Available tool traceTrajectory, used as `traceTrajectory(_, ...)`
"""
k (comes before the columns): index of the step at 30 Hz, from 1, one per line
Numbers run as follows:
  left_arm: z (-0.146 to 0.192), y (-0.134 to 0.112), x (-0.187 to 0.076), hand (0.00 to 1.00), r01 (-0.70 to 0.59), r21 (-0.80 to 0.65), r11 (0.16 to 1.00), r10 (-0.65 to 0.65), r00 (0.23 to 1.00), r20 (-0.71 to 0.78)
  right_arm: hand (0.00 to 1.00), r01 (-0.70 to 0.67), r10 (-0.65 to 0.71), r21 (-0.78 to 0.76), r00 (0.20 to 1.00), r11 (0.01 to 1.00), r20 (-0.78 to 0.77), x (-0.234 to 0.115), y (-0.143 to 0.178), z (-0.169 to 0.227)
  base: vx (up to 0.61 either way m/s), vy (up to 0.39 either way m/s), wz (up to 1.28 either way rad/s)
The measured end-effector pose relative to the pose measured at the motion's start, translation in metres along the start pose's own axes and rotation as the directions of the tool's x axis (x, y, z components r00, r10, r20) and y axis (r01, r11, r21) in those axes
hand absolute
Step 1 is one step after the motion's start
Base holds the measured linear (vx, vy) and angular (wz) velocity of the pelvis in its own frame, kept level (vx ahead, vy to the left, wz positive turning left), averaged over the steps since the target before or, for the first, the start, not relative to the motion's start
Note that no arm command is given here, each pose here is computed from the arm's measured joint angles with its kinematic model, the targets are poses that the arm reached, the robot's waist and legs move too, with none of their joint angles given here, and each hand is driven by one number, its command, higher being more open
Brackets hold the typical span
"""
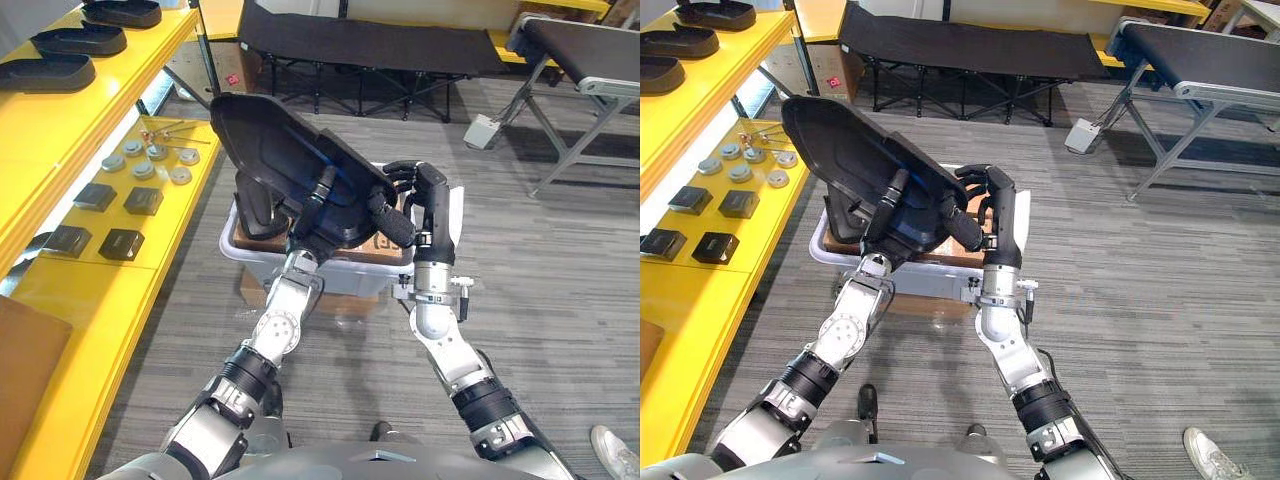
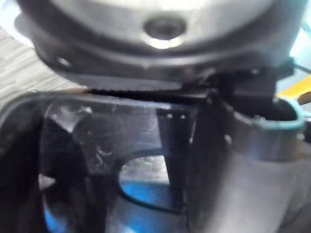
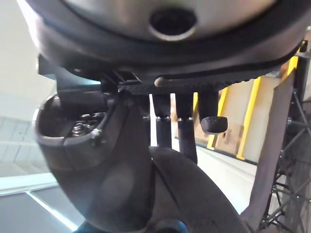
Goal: Walk over and take three plastic housings, then place them on the shelf
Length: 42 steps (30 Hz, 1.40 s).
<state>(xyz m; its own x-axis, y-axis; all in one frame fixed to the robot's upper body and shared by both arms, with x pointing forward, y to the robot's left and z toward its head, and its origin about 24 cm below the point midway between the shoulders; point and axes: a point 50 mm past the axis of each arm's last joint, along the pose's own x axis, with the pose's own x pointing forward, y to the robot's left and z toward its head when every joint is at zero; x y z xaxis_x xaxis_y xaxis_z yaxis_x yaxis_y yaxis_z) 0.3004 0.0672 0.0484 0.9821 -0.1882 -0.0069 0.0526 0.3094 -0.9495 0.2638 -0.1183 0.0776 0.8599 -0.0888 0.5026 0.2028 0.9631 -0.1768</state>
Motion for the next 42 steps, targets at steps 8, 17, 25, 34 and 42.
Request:
traceTrajectory(8, -0.004, 0.006, -0.007, 0.0, 0.042, 0.049, 0.998, -0.041, 0.999, -0.025, 0.0, 0.053, -0.049, 0.044, 0.995, 0.998, -0.088, -0.016, -0.001, -0.01, 0.0, 0.0, -0.01)
traceTrajectory(17, -0.001, 0.006, -0.006, 0.0, 0.064, 0.177, 0.982, -0.06, 0.998, -0.025, 1.0, 0.013, -0.004, 0.08, 0.994, 0.997, -0.105, -0.035, 0.0, -0.013, -0.01, 0.002, -0.01)
traceTrajectory(25, 0.021, -0.033, -0.021, 0.0, 0.036, 0.647, 0.761, -0.183, 0.97, 0.161, 1.0, -0.113, 0.176, 0.276, 0.96, 0.955, -0.217, -0.048, 0.008, -0.022, 0.0, 0.006, -0.03)
traceTrajectory(34, 0.102, -0.031, -0.058, 0.0, -0.63, 0.71, 0.314, -0.262, 0.661, 0.703, 1.0, 0.091, 0.026, 0.436, 0.967, 0.895, -0.255, -0.048, -0.028, -0.016, 0.0, 0.0, 0.0)
traceTrajectory(42, 0.136, -0.002, -0.104, 0.0, -0.697, 0.689, 0.198, -0.236, 0.648, 0.724, 1.0, 0.242, -0.003, 0.413, 0.866, 0.878, -0.5, -0.099, -0.078, -0.049, 0.0, 0.004, -0.08)
